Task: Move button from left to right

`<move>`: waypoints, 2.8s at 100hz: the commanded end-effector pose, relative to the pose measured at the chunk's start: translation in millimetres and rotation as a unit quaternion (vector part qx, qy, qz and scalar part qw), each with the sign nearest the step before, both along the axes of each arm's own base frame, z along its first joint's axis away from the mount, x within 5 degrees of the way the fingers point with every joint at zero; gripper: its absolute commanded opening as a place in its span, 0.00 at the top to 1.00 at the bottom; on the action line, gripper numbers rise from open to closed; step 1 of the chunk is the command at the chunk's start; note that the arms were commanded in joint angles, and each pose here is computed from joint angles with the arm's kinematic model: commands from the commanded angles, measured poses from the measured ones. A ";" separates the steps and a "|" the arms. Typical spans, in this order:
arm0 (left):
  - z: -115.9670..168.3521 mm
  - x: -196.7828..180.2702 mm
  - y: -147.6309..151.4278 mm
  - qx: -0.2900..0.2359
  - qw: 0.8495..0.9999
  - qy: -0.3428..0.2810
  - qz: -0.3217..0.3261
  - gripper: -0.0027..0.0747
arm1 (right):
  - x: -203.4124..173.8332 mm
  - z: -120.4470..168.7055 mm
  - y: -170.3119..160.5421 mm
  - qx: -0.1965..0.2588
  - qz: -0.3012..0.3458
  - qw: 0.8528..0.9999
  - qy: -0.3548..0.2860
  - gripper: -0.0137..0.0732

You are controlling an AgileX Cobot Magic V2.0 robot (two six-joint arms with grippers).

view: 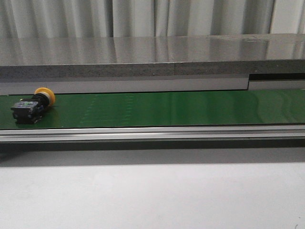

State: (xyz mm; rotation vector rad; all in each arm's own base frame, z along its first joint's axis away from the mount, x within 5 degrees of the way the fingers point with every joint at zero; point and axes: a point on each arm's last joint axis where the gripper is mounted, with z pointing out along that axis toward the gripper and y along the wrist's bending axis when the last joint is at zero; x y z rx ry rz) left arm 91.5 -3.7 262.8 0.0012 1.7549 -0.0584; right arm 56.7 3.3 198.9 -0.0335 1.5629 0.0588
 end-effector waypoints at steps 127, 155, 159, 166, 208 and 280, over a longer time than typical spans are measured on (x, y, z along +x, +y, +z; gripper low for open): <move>18.8 1.4 -0.1 -0.010 0.998 -0.067 0.001 0.99 | 4.3 81.9 0.3 -0.002 0.001 1.000 0.018 0.92; 18.8 1.4 -0.1 -0.010 0.998 -0.067 0.001 0.99 | 59.5 125.1 3.5 -0.012 -0.001 0.984 0.180 0.92; 18.8 1.4 -0.1 -0.010 0.998 -0.067 0.001 0.99 | 69.1 129.5 4.1 -0.013 -0.001 0.979 0.202 0.92; 18.8 1.4 -0.1 -0.010 0.998 -0.067 0.001 0.99 | 84.9 135.0 5.0 -0.015 -0.001 0.972 0.234 0.92; 18.8 1.4 -0.1 -0.010 0.998 -0.067 0.001 0.99 | 126.9 136.8 9.1 -0.005 0.003 0.953 0.304 0.91; 18.8 1.4 -0.1 -0.010 0.998 -0.067 0.001 0.99 | 127.2 137.0 14.8 0.048 0.019 0.950 0.307 0.12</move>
